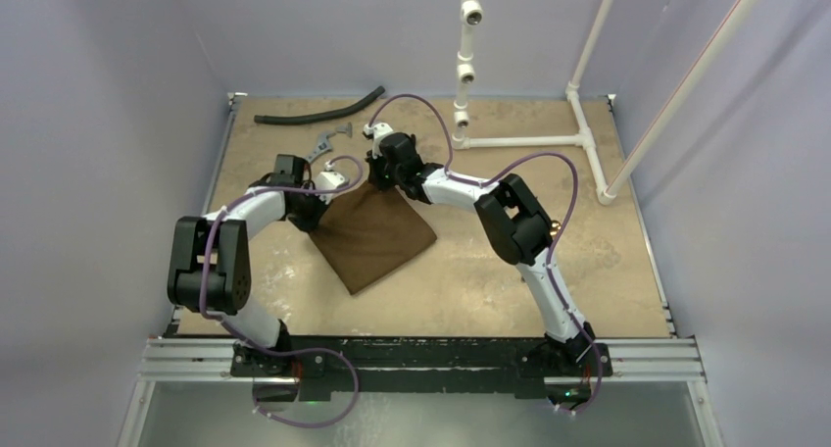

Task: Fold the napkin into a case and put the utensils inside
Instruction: Pick up the top corner of the square-folded napkin from the center of the board.

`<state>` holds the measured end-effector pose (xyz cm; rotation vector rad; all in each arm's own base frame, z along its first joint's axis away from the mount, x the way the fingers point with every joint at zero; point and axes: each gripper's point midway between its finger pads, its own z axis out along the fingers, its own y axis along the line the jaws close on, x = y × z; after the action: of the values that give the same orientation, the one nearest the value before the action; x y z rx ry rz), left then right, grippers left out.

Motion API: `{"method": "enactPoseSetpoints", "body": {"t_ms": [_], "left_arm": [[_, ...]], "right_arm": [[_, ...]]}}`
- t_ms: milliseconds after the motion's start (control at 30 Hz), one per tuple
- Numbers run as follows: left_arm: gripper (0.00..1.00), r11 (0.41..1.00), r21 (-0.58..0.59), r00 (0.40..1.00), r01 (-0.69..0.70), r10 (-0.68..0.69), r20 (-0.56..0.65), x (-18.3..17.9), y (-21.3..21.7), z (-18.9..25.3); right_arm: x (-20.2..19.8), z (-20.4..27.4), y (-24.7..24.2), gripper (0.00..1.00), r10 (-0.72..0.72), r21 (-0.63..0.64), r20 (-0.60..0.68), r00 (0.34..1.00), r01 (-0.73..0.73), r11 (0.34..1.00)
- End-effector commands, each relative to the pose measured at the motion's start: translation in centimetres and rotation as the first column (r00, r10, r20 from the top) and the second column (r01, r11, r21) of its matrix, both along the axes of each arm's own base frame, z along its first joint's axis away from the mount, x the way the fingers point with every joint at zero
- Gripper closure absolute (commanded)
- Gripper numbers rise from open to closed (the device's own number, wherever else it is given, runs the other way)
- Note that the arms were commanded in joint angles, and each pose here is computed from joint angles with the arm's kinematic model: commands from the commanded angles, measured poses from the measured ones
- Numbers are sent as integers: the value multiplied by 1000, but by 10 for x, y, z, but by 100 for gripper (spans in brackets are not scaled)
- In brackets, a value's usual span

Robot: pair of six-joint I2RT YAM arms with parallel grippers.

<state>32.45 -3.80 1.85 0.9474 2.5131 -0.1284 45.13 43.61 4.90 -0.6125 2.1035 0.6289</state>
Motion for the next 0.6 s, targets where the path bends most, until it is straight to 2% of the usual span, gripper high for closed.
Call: {"method": "enactPoseSetpoints", "body": {"t_ms": [0,133,300,333,400,500,567], "left_arm": [[100,1000,5,999,-10,10,35,0,3,12],[100,1000,27,999,0,-2,54,-9,7,22],[100,997,75,999,15,-18,32,-23,15,11],[100,997,79,1000,15,-17,26,-25,16,9],[100,997,74,1000,9,-11,22,-26,16,7],[100,998,60,999,-4,2,35,-21,14,12],[93,999,52,999,-9,6,47,-17,12,19]], "right_arm": [[0,14,3,100,15,19,14,1000,-15,1000],[6,14,-4,100,-10,13,18,1000,9,1000],[10,12,-10,100,-23,2,21,1000,23,1000],[10,13,-8,93,-14,8,20,1000,14,1000],[7,15,-5,73,5,22,10,1000,-5,1000],[5,27,-3,39,10,44,12,1000,-10,999],[4,34,-5,27,6,51,23,1000,-7,999]]}}
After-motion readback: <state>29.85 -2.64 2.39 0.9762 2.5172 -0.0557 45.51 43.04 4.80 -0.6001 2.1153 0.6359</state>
